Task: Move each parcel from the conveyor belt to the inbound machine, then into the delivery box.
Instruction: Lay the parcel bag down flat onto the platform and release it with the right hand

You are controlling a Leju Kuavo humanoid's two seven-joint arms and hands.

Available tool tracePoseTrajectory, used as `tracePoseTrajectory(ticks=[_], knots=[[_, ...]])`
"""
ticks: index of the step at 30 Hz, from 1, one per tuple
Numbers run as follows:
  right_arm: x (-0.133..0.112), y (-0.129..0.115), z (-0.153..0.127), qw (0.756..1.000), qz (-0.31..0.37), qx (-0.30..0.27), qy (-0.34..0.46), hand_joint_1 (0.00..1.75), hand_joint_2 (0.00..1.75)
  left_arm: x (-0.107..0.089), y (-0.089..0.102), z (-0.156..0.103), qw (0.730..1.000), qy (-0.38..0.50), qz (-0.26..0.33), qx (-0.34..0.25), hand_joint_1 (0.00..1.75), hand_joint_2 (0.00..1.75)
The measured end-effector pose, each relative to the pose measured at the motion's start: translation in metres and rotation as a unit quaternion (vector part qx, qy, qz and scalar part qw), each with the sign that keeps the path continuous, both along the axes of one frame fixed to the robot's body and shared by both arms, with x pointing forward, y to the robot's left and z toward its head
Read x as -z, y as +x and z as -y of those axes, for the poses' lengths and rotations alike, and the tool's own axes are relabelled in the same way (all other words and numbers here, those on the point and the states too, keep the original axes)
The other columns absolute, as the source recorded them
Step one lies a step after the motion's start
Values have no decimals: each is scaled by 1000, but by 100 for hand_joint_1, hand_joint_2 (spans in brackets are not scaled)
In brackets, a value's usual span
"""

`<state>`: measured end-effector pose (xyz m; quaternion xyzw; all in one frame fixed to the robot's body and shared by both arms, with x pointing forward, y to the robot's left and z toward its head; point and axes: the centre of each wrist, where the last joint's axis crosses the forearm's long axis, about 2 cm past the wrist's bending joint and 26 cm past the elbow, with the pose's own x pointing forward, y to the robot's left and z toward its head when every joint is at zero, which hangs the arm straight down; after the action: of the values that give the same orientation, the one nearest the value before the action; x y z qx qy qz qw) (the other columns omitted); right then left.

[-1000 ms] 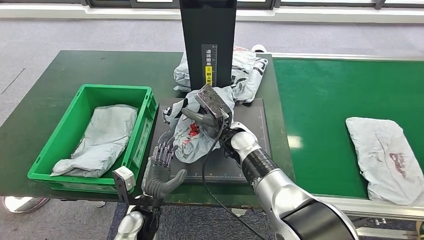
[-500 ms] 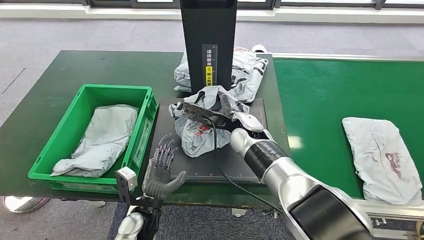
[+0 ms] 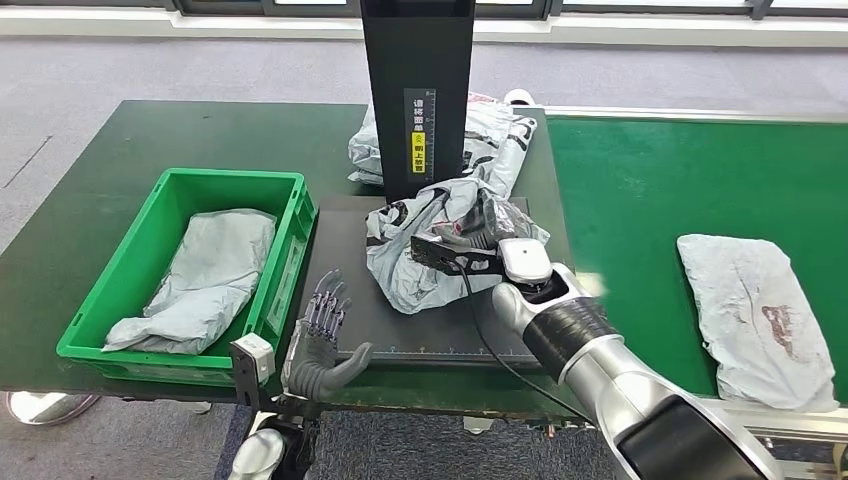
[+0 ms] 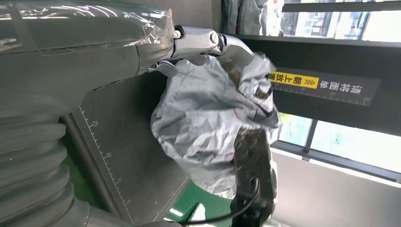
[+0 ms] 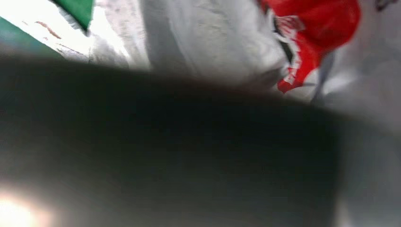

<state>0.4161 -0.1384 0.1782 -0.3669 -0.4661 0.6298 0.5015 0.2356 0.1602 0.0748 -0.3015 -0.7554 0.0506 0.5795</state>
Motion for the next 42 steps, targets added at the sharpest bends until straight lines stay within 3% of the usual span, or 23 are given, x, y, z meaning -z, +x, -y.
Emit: tracePoseTrajectory(ticks=[12, 28, 34, 38, 40, 42], knots=[[-7, -49, 11, 997, 65, 4, 39, 0, 0, -5, -5, -1, 1000, -2, -5, -13, 0, 175], [-20, -63, 20, 993, 97, 9, 70, 0, 0, -7, -5, -1, 1000, -5, -5, -18, 0, 175], [-31, -83, 28, 979, 164, 16, 120, 0, 0, -7, -5, -1, 1000, -5, -8, -17, 0, 175], [-45, -103, 38, 952, 227, 24, 206, 0, 175, -8, -4, -1, 1000, 2, -11, -20, 0, 175], [-50, -116, 46, 913, 265, 16, 310, 0, 175, -9, -3, -1, 998, 53, -13, -43, 0, 175], [-44, -131, 57, 846, 287, 19, 448, 0, 175, -14, 3, 2, 981, 175, 5, -79, 0, 175]])
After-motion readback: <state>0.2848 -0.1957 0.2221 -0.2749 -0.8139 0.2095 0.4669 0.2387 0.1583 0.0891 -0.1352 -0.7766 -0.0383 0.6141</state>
